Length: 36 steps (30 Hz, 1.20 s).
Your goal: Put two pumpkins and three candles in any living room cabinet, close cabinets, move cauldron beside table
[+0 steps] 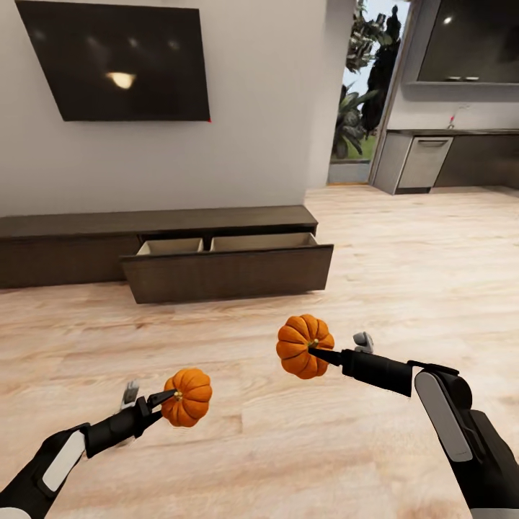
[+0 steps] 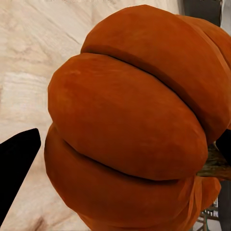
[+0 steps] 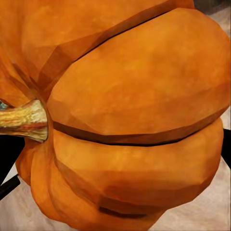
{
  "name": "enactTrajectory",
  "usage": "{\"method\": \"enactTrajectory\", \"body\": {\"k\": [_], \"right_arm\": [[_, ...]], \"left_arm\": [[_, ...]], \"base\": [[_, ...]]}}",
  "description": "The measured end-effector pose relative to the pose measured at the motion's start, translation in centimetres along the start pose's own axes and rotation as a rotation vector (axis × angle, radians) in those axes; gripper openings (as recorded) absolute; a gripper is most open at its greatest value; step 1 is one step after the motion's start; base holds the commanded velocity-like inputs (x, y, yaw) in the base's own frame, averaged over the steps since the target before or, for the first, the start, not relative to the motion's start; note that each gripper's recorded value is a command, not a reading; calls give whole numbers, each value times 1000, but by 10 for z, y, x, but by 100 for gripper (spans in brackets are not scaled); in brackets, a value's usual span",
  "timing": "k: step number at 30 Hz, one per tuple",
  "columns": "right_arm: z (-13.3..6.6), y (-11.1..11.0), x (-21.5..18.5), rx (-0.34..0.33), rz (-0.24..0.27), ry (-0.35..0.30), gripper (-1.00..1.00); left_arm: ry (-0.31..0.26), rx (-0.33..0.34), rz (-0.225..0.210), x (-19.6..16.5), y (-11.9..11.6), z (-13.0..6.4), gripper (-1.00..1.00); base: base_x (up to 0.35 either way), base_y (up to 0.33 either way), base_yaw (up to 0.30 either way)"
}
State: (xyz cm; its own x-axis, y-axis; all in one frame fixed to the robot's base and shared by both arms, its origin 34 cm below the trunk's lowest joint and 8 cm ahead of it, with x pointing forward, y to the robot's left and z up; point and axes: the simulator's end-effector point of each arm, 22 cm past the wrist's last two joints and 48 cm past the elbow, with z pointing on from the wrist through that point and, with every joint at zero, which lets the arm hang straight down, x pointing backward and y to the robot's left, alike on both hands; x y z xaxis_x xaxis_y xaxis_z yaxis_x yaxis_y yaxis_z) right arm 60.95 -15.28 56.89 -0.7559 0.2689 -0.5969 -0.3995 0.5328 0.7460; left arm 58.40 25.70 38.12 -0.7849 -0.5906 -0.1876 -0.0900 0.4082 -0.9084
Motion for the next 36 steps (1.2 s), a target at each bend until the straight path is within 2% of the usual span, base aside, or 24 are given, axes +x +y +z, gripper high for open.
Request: {"method": "enactTrajectory", "body": {"k": [21,36], "right_arm": [[0,0,0,0,0,0,-100],[-1,2,-1,-1,-4,-3,-100]], "left_arm": [[0,-1,1,0,0,1,-100],[-2,1,2,0,-2,0,-100]], "base": [[241,-226,1],[284,-204,85]]}}
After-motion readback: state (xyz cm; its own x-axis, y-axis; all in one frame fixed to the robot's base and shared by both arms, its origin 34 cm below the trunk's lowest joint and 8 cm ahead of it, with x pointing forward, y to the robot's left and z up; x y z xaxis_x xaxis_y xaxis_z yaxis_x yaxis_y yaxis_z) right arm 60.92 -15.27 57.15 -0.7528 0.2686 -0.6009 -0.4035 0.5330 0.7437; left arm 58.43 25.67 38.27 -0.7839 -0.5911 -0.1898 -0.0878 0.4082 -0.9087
